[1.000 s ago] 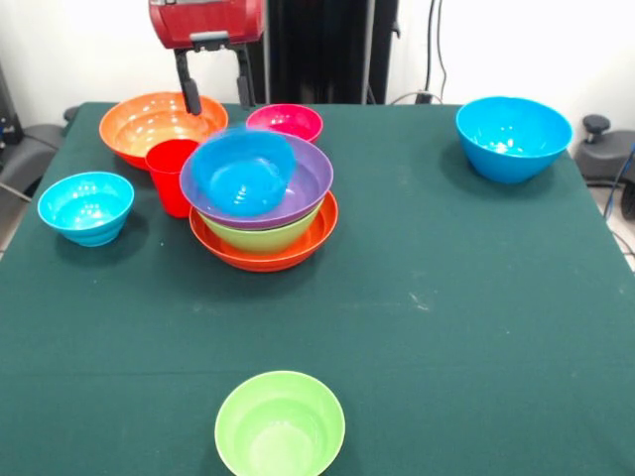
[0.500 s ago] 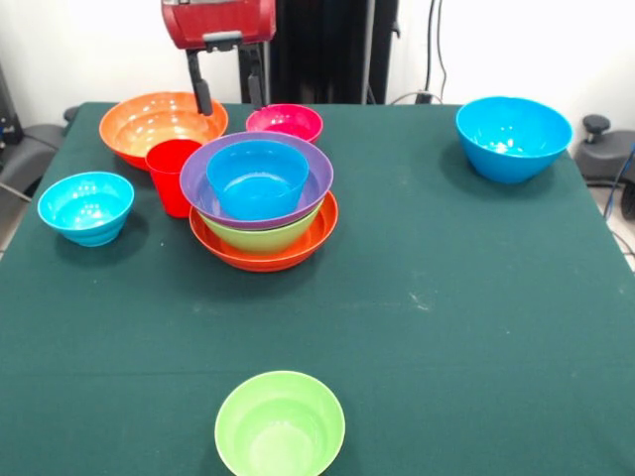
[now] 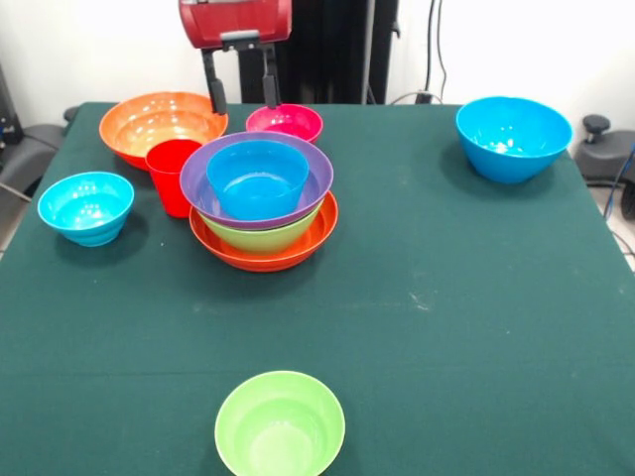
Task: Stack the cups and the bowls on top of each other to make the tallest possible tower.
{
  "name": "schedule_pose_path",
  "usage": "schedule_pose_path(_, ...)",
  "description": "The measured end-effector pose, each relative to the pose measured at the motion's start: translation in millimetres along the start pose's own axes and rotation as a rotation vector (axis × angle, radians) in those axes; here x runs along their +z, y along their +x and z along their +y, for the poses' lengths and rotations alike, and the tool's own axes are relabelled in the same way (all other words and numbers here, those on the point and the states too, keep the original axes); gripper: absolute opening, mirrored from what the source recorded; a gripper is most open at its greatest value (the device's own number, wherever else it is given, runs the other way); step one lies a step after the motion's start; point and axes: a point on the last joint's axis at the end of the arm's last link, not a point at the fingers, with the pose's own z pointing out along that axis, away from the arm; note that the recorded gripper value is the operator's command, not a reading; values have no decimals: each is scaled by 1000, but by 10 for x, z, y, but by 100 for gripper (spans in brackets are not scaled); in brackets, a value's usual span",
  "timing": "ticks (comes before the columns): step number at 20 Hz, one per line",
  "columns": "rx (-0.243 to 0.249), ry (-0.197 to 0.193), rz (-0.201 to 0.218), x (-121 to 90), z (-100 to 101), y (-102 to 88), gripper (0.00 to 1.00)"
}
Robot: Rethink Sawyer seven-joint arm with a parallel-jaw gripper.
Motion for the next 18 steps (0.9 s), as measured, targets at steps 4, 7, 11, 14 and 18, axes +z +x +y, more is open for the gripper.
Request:
schedule_pose_path(4,-55,23,-40,24,103,102,100)
schedule_pose_path(7,-121,40,-70,77,278,181,100)
schedule_pose_path(11,-192,48,-90,151,549,278,100)
schedule_pose_path(14,-234,53,-95,194,777,354,100)
schedule_pose_path(18,-270,67,-98,231,1085,440,100)
